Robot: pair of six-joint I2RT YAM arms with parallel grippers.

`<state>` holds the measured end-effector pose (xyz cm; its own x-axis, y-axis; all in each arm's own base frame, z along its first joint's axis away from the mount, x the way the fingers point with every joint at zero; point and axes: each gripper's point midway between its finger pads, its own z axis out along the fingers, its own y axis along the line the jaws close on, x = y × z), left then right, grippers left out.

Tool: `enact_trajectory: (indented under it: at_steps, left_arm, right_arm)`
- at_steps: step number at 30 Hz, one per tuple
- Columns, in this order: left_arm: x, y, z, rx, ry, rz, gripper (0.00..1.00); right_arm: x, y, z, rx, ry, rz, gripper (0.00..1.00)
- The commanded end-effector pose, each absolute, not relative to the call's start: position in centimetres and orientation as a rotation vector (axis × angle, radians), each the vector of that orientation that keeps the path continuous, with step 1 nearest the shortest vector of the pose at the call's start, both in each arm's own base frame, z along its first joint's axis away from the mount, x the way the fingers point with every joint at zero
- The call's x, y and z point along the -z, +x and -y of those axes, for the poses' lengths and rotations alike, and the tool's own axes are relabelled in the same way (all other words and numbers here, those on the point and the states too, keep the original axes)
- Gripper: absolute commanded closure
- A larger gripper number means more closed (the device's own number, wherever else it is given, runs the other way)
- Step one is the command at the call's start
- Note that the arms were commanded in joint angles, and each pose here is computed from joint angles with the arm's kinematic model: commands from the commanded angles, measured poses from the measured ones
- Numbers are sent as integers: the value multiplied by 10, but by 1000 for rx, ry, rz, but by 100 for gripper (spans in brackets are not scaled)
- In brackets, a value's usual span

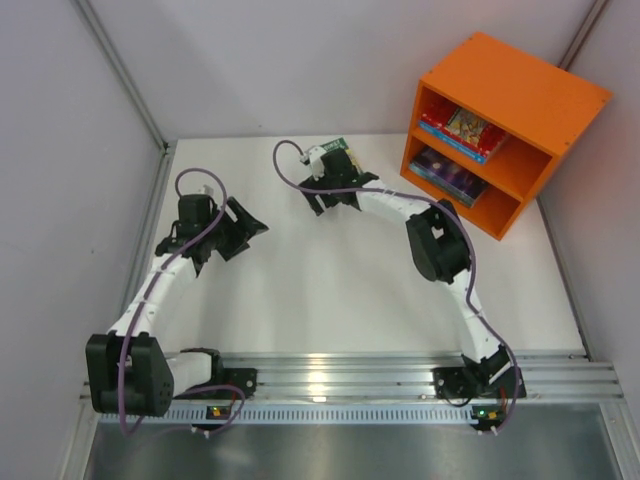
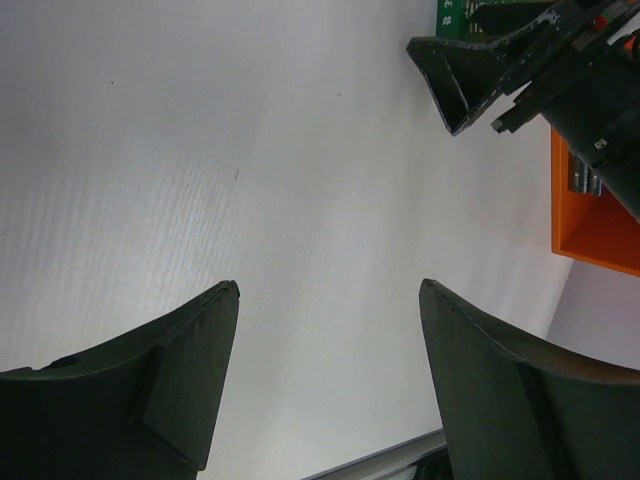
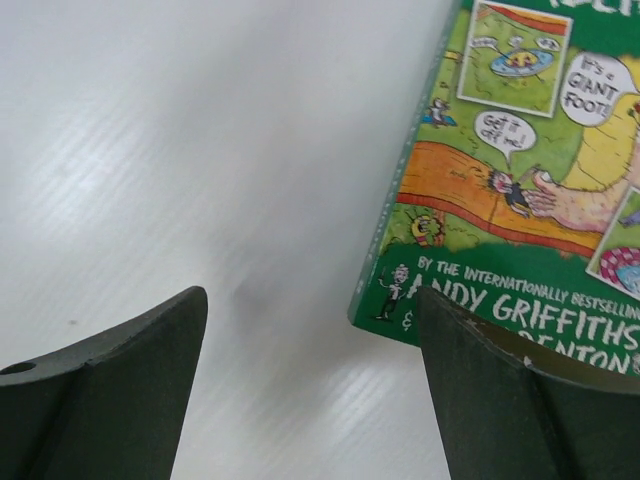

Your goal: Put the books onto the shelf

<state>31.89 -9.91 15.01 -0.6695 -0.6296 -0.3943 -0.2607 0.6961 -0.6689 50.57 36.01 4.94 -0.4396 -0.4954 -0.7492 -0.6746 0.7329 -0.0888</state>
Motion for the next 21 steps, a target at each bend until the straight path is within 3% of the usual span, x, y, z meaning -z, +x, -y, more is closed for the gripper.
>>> enact_trajectory:
  at_steps: [1, 10, 16, 21]
  left_arm:
    - [-181, 339, 92, 735, -617, -2194, 22]
    - [-187, 352, 89, 712, -595, -2152, 22]
    - [-194, 384, 96, 759, -530, -2080, 22]
    - [-191, 409, 108, 847, -521, -2074, 23]
  right_arm:
    - [-44, 439, -401, -528, -933, -2222, 17]
    - [-98, 427, -393, -530, -755, -2197, 18]
    - [-127, 486, -326, -291, -308, -2172, 20]
    - [-113, 524, -277, -247, -36, -2176, 30]
